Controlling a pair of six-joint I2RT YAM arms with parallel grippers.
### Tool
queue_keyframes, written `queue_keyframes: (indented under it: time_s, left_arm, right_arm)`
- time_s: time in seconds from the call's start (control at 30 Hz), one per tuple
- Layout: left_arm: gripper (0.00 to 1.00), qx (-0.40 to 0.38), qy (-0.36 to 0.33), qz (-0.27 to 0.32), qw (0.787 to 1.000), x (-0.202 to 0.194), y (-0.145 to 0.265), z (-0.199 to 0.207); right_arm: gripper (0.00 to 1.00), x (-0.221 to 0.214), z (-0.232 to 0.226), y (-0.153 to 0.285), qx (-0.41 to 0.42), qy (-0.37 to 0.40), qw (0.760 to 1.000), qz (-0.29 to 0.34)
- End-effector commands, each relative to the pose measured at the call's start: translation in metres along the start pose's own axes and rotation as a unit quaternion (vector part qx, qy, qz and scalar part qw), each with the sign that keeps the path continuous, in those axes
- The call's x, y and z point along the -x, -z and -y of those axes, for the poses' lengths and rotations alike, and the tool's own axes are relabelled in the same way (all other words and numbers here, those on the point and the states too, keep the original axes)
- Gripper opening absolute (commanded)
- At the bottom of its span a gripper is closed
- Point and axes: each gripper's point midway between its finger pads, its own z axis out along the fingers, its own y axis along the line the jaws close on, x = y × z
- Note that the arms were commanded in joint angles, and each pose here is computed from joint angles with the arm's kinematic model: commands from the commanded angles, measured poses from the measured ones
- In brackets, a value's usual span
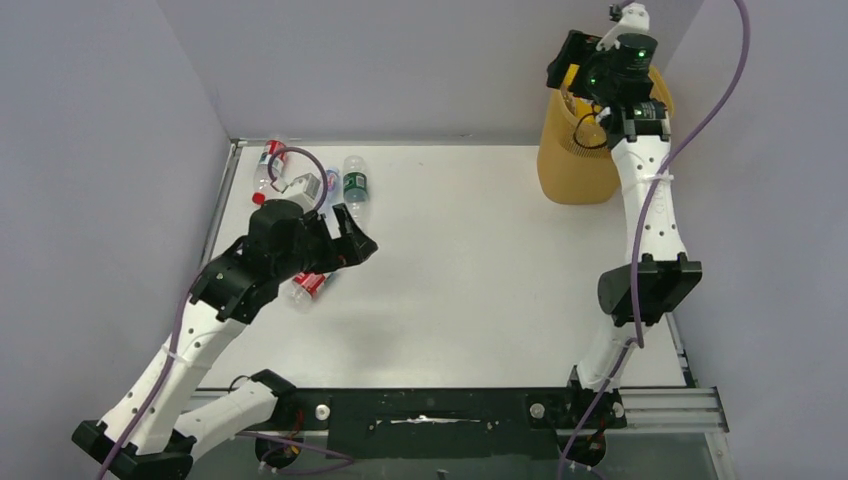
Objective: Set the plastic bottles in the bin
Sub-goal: Pick up the plastic bottle at the center of the board.
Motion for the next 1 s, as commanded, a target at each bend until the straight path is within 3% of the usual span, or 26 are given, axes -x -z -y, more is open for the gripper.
queue_keyframes:
  time_s: [0.0,0.23,0.43,0.67,0.97]
  left_arm:
    - [0.88,0.091,-0.028,0.000,0.995,0.002,-0.011,-0.036]
    - [0.89,0.230,-0.064,-0.013,0.971,0.005,-0.046,-0.093]
    - [0.90,0.307,-0.078,-0.023,0.948,0.017,-0.066,-0.139]
    - [0.91,0.355,-0.093,-0.059,0.928,0.021,-0.081,-0.192]
    - [0.91,0.346,-0.101,-0.148,0.921,-0.017,-0.119,-0.223]
  right_arm:
    - [0.87,0.027,-0.077,0.056,0.053,0.044,0.997,0.042]
    - [0.87,-0.043,-0.147,0.088,0.114,0.049,0.992,-0.023]
    - [0.86,-0.100,-0.181,0.117,0.154,0.044,0.984,-0.078]
    - [0.86,-0.149,-0.191,0.148,0.173,0.031,0.977,-0.117]
    - [0.86,-0.162,-0.187,0.171,0.173,0.032,0.976,-0.127]
